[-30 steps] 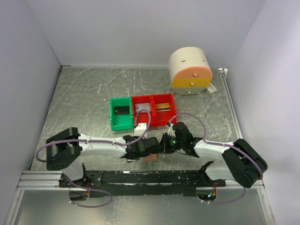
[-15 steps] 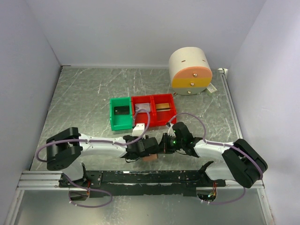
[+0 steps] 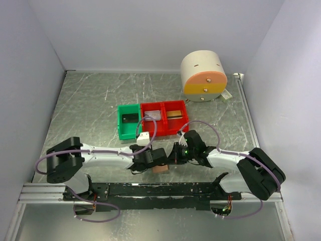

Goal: Take the credit cards out of the card holder

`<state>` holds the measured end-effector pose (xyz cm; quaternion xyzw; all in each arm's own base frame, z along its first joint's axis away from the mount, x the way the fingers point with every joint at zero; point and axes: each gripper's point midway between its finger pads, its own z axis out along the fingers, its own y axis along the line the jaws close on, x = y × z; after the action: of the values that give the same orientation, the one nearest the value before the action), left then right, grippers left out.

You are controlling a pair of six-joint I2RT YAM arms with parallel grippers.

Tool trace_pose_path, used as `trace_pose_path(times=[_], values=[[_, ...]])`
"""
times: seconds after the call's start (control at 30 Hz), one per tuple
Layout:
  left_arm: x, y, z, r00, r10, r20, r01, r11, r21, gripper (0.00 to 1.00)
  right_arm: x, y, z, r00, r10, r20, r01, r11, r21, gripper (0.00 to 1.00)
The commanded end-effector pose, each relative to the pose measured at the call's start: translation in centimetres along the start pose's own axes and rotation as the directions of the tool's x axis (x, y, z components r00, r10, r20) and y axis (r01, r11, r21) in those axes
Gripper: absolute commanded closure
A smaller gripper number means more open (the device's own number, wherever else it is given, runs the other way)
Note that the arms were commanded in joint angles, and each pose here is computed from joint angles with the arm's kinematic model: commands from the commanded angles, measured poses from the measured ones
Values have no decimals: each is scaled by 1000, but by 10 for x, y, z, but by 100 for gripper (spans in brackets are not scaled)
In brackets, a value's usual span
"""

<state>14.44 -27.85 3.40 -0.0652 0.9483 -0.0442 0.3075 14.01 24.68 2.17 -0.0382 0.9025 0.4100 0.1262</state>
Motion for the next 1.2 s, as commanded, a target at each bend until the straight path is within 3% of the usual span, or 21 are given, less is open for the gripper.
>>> trace_pose_path(times=[0.0, 0.33, 0.6, 0.77, 1.0, 1.17], values=[[-11, 3, -6, 998, -51, 36, 50, 998, 28, 57, 3, -2, 1, 1000, -17, -24, 17, 1000, 15, 100], [-4, 7, -1, 998, -56, 26, 55, 998, 14, 71, 2, -1, 2, 1000, -13, -28, 14, 1000, 14, 100], [-5, 1, -4, 995, -95, 27, 93, 991, 93, 93, 2, 0, 2, 999, -27, -30, 27, 1000, 11, 99], [-11, 4, -14, 988, -149, 31, 142, 976, 165, 93, -3, 4, -1, 997, -71, -40, 72, 997, 18, 82], [-25, -3, -38, 983, -183, 32, 164, 936, 310, 93, -38, 4, -23, 983, -179, 47, 167, 969, 181, 41], [-34, -17, -55, 990, -137, 41, 111, 914, 390, 93, -50, 15, -33, 974, -215, 71, 198, 961, 194, 38]])
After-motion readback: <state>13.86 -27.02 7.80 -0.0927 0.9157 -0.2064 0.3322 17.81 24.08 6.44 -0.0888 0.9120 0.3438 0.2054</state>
